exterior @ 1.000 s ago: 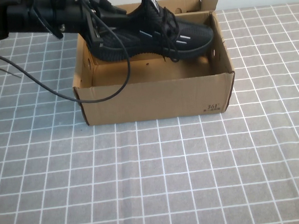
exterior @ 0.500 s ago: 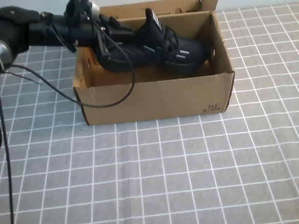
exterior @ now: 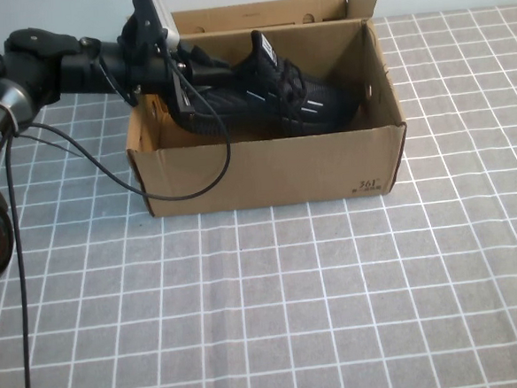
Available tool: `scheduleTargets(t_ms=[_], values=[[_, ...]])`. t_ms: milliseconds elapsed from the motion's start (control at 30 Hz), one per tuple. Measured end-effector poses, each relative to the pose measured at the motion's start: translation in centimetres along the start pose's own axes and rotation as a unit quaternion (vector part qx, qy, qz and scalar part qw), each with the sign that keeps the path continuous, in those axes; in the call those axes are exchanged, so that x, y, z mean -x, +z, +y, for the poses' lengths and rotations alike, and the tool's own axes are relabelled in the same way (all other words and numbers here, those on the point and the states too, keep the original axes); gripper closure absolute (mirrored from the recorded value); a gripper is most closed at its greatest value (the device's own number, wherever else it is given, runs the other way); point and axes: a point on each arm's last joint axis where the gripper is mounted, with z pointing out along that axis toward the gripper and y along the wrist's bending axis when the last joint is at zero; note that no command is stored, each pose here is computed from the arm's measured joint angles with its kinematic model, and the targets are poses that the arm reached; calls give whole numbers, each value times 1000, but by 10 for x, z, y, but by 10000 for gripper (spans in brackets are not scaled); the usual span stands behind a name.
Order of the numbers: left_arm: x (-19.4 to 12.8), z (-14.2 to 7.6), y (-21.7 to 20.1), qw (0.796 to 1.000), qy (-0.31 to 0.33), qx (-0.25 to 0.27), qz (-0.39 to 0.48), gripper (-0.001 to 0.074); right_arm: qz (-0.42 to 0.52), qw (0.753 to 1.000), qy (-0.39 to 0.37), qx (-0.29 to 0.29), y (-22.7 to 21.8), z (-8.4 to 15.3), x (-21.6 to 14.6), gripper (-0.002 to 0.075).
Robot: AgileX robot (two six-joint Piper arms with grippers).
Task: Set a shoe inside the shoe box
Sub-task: Place the shoe in the shoe box
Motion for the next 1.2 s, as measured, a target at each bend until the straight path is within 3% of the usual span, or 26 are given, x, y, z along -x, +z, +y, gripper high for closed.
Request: scheduleTargets(t_ms=[267,500,567,733,833,1033,1200], values=[[-1,3,0,1000,7,18,6,671,12,1000,1,-2,9,2,3,742],[-1,4,0,999,-37,23,7,664,13,1000,1,-1,10,2,3,742],[-2,5,0,998,-52,28,8,619,13,1000,1,-1,10,2,3,742],[-6,9,-1,996,-72,51,31,342,13,1000,3,0,10,2,3,742],[-7,11,-1,993,-87,65,36,278,13,1000,3,1,10,2,3,742],[-7,14,-2,991,-104,77,36,267,14,1000,4,5,10,3,3,742],[11,16,-12,976,-198,87,26,368,15,1000,5,8,10,4,3,742]])
